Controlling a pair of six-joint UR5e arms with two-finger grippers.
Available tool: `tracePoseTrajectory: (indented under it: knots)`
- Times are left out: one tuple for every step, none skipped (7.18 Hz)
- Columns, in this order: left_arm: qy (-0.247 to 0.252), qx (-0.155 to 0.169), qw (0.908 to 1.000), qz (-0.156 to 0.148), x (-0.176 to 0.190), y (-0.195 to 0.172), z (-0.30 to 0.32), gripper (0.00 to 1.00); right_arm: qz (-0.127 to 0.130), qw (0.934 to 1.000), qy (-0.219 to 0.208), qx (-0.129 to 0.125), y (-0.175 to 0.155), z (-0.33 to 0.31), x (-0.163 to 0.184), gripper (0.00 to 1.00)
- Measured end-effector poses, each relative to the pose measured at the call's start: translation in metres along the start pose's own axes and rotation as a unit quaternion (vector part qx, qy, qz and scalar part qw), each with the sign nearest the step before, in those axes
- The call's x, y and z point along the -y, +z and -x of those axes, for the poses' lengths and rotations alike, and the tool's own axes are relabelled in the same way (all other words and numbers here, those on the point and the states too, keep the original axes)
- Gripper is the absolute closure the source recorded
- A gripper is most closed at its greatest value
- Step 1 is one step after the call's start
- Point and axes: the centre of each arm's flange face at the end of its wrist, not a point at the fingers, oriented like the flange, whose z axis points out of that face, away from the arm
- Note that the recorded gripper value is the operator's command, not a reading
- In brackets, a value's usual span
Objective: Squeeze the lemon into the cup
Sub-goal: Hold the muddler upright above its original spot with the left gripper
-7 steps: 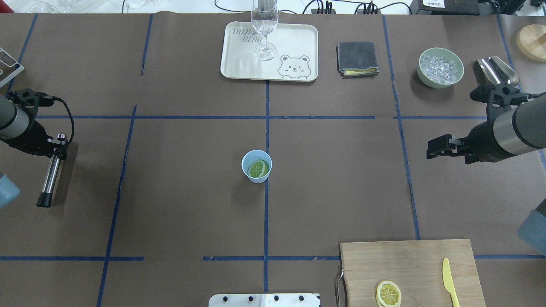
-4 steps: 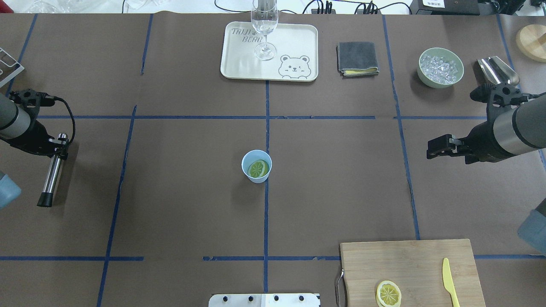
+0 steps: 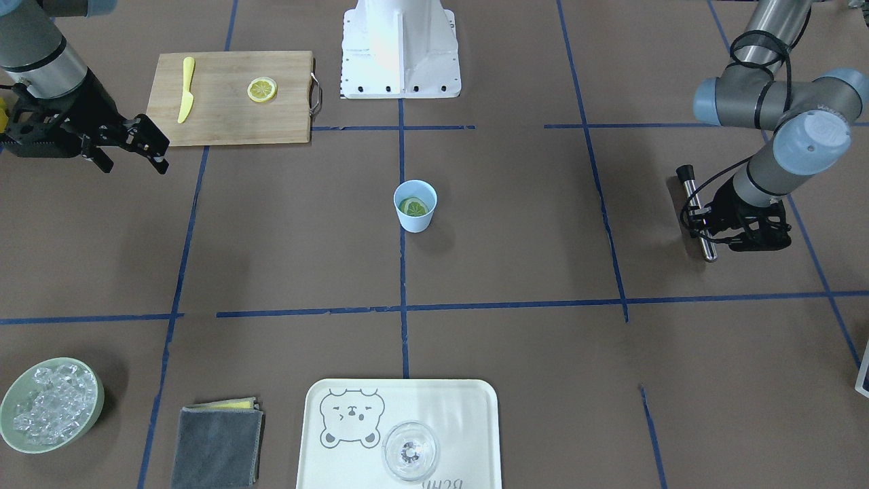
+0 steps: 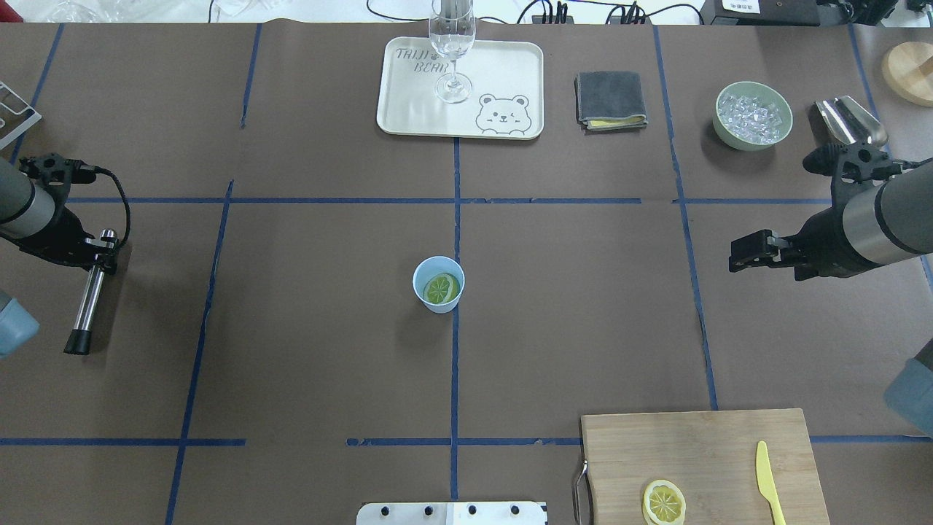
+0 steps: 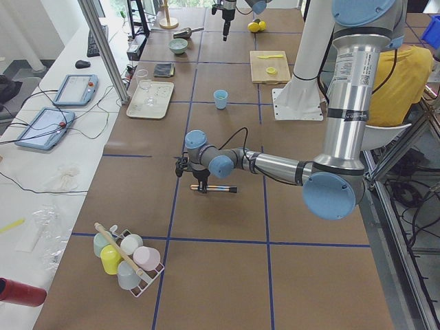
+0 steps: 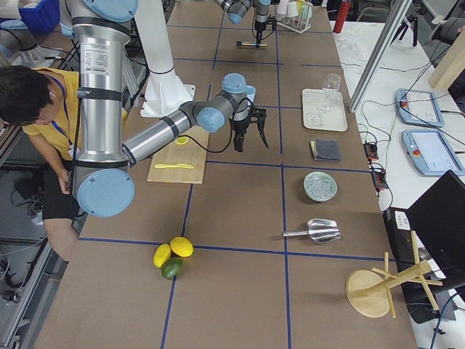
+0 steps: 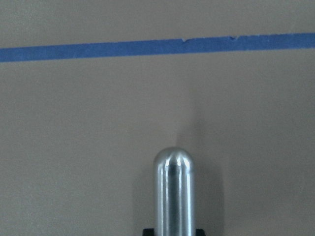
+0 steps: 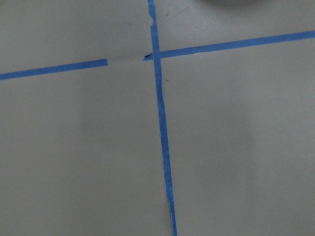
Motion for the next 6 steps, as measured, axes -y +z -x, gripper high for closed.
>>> tracePoseTrajectory:
  knots:
    - [0.000, 0.000, 1.0000, 0.000, 0.0001, 0.0004, -0.0001, 0.64, 0.000, 1.0000, 0.000, 0.000, -0.0004, 0.0004, -0.0001, 0.00]
    - [0.000, 0.000, 1.0000, 0.000, 0.0002, 0.0005, -0.0004, 0.53, 0.000, 1.0000, 0.000, 0.001, -0.0008, 0.0009, -0.0001, 0.00]
    - [0.000, 0.001, 1.0000, 0.000, 0.0002, 0.0010, -0.0004, 0.40, 0.000, 1.0000, 0.000, 0.001, -0.0009, 0.0012, -0.0002, 0.00]
    - [0.001, 0.001, 1.0000, 0.000, 0.0001, 0.0012, -0.0005, 0.38, -0.001, 1.0000, 0.000, 0.002, -0.0013, 0.0014, -0.0002, 0.00]
    - [0.001, 0.001, 1.0000, 0.000, 0.0000, 0.0011, -0.0008, 0.38, -0.001, 1.0000, 0.000, 0.002, -0.0016, 0.0015, -0.0002, 0.00]
    - [0.002, 0.000, 1.0000, 0.000, 0.0000, 0.0011, -0.0010, 0.38, -0.001, 1.0000, 0.000, 0.002, -0.0017, 0.0016, -0.0003, 0.00]
